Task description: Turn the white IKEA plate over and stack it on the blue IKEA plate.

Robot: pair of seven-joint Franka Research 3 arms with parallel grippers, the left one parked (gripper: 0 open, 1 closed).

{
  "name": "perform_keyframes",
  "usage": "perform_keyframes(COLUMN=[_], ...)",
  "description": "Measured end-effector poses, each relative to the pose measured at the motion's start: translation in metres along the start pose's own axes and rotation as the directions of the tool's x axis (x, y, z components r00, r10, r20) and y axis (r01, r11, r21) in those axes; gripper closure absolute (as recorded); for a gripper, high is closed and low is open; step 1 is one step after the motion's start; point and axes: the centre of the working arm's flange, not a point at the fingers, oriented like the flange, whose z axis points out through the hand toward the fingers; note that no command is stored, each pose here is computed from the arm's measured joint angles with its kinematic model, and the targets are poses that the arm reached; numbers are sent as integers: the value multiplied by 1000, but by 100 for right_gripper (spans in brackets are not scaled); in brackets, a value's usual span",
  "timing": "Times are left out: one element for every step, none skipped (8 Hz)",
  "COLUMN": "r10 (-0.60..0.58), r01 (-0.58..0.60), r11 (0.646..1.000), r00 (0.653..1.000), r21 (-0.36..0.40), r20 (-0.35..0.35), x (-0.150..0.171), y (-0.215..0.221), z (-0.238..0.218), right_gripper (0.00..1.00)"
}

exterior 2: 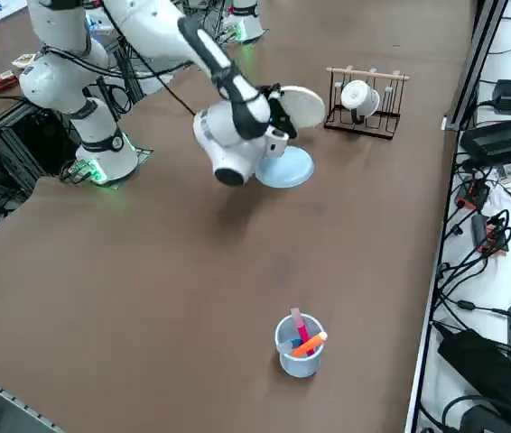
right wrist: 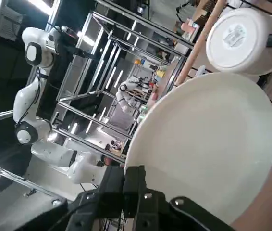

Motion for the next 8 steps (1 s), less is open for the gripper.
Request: perform_keyframes(r10=[-5,-11,-23,-33,-42,-48,-57,-66], r01=[5,11,23,34,42,49,58,67], r11=[1000,1000,1000,999,999,999,998,998], r00=[1000,1000,1000,999,997,996,995,993], r21=[4,3,0,-3,-6,-8,-7,-2], r20=[-9,-3,21,42,59,72,81,94], x=[-7,-14,-18,-21,-22,-24,-25,-26], y=[9,16,19,19,20,22,27,30], z=[-6,-11,-17,-22,-27,-30,-32,-35], right_gripper=[97,97,97,97,97,97,97,97])
